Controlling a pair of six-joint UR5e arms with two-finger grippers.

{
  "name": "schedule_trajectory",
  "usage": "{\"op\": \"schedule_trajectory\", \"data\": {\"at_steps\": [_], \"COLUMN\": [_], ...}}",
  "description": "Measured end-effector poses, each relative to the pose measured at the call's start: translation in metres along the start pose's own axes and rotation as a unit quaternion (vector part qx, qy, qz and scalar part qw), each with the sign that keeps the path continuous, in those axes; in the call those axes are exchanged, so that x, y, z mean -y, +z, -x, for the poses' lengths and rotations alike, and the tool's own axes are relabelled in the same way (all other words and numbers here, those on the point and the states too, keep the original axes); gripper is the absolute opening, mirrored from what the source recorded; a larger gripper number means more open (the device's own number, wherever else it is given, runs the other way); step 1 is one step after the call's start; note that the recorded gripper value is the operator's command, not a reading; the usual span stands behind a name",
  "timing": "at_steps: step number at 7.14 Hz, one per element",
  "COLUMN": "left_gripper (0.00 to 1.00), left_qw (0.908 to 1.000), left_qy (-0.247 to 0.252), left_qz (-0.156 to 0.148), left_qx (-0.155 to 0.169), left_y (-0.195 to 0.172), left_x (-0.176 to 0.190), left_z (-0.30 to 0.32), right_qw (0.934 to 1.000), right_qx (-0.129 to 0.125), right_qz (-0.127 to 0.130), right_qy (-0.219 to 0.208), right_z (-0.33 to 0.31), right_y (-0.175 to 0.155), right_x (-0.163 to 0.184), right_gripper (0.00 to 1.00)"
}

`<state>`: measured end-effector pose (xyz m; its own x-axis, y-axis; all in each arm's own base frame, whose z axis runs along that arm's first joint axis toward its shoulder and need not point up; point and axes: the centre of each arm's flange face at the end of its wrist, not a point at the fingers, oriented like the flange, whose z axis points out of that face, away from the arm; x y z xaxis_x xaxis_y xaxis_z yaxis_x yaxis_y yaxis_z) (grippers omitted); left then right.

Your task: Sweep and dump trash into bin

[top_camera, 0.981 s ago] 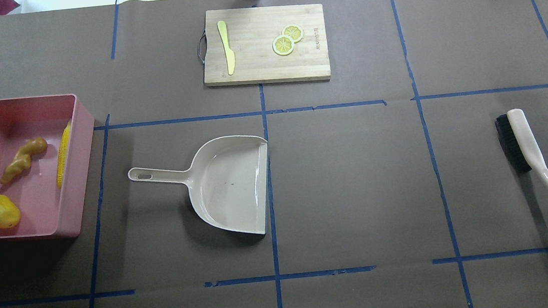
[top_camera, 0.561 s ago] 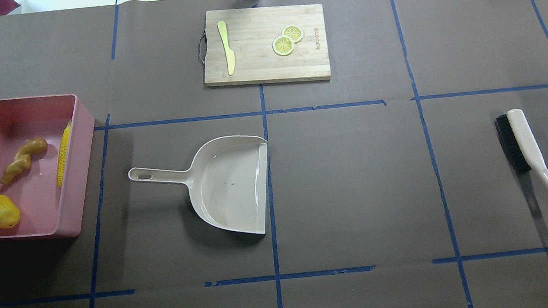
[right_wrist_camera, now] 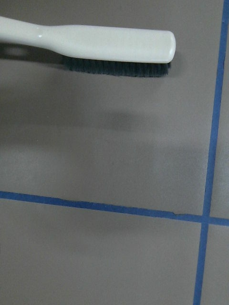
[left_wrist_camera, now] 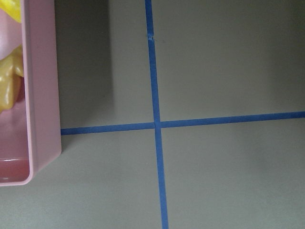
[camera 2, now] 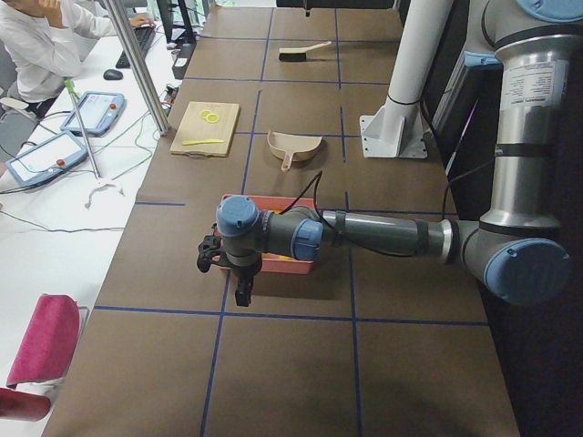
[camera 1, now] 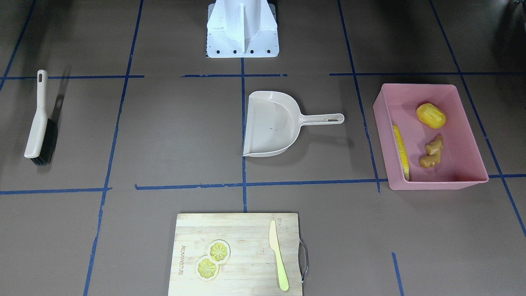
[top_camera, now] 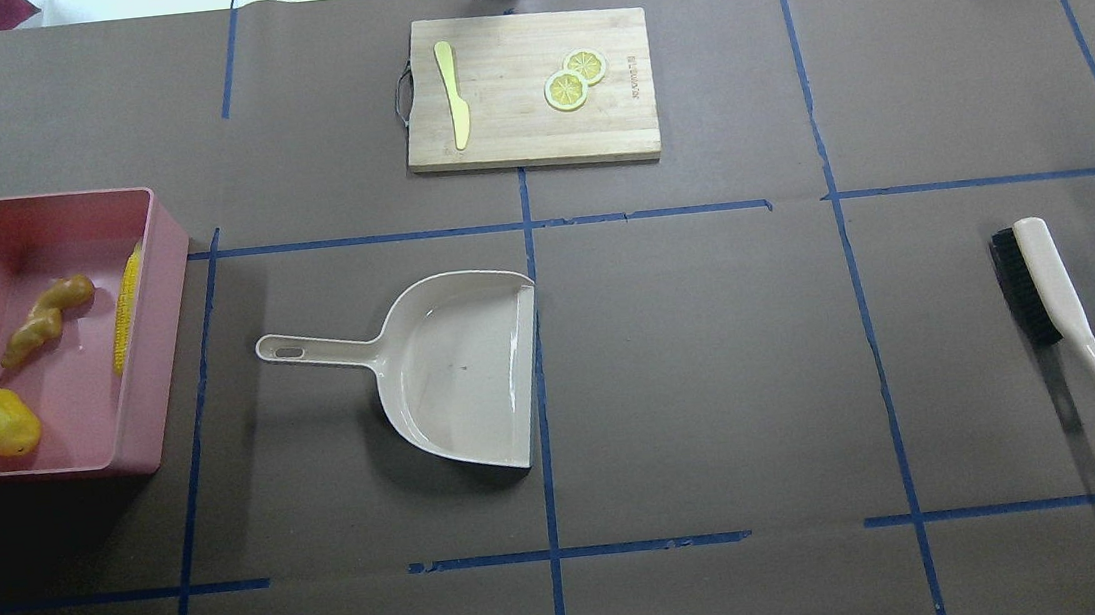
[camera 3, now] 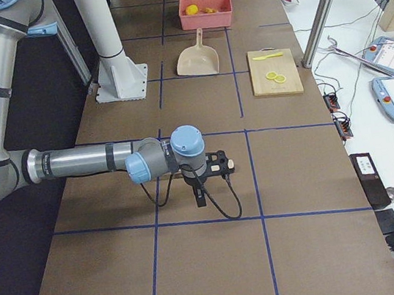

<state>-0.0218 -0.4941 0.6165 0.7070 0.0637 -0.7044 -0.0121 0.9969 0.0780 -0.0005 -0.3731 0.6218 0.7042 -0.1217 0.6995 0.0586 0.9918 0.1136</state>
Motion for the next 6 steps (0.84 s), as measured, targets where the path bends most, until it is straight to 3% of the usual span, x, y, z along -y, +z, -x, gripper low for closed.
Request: {"op": "schedule_trajectory", "data": {"at_steps": [6], "left_gripper": [1.00], "left_qw": [0.9999], "left_qy": [-0.010], "left_qz": [0.013], "left_qx": [-0.003], "left_y": [0.009], "left_x": [-0.008], "left_z": [0.007], "right_qw": [0.9995], "right_qx": [-0.018], "right_qz": [0.002], "right_qy": [-0.027], "right_z": [-0.020], "right_y": [-0.008], "right_x": [0.006], "right_gripper": [1.00]}}
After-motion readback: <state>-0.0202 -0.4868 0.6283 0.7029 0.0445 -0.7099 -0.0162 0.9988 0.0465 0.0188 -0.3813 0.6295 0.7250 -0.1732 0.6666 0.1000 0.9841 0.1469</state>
